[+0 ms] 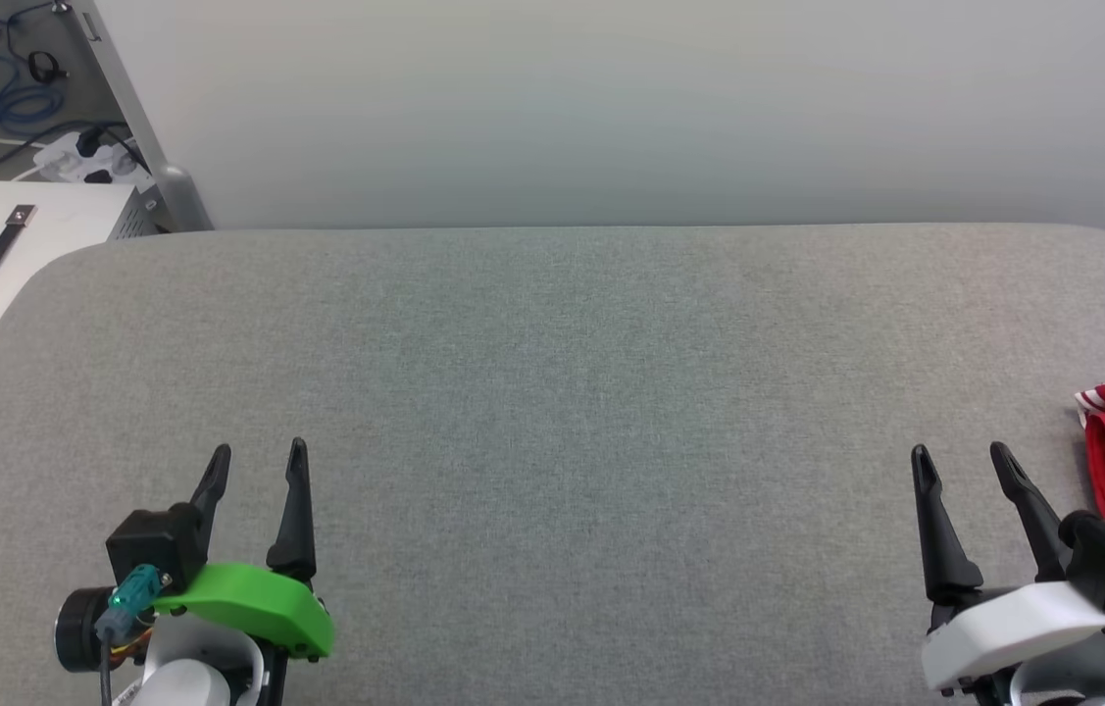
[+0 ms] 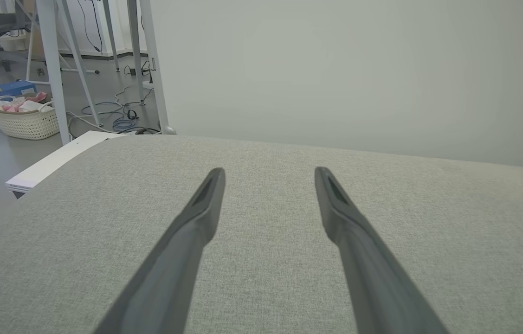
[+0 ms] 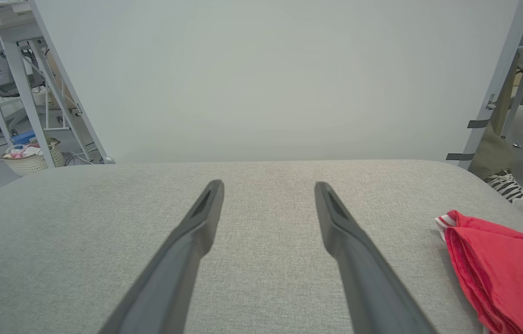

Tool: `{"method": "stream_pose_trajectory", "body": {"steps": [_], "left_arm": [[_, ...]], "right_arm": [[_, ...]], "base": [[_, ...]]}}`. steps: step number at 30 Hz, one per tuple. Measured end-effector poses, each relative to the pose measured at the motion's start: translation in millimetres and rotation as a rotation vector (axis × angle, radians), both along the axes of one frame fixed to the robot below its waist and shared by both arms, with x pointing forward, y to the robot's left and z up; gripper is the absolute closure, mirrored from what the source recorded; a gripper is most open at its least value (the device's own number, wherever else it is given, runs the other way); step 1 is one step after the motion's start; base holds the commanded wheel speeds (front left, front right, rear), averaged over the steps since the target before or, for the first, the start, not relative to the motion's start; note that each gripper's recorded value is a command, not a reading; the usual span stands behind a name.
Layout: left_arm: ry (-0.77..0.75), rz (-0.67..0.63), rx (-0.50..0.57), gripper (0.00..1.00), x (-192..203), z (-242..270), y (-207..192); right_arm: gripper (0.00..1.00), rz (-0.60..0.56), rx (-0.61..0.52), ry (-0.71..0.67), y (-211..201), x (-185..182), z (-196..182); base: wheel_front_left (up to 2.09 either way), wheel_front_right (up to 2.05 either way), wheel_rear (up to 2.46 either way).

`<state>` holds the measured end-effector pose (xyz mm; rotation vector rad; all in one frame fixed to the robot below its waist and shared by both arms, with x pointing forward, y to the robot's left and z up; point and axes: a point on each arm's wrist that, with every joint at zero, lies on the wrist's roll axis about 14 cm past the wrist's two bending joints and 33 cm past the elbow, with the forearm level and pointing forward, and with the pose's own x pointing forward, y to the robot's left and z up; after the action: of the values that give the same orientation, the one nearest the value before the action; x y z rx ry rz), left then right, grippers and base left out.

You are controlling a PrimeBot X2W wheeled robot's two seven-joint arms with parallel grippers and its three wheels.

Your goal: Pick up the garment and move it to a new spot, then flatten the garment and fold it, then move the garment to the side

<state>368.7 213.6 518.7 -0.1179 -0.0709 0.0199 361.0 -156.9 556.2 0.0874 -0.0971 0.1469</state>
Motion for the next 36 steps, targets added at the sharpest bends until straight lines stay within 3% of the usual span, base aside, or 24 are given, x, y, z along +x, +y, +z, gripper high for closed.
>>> {"method": "stream_pose_trajectory", "body": {"steps": [12,36], "left_arm": [[0.025,-0.032,0.001,0.00,-13.4,-9.6,-10.8],[0.059,-0.040,0.006,0.00,-10.0,-20.4,-12.7]], "right_arm": [[0.00,-0.010,0.004,0.004,-4.2,-25.3,4.3],[0.00,-0.004,0.009,0.026,-2.2,-20.5,-2.3]], "base": [[0.00,0.00,0.00],[0.00,0.00,0.00]]}}
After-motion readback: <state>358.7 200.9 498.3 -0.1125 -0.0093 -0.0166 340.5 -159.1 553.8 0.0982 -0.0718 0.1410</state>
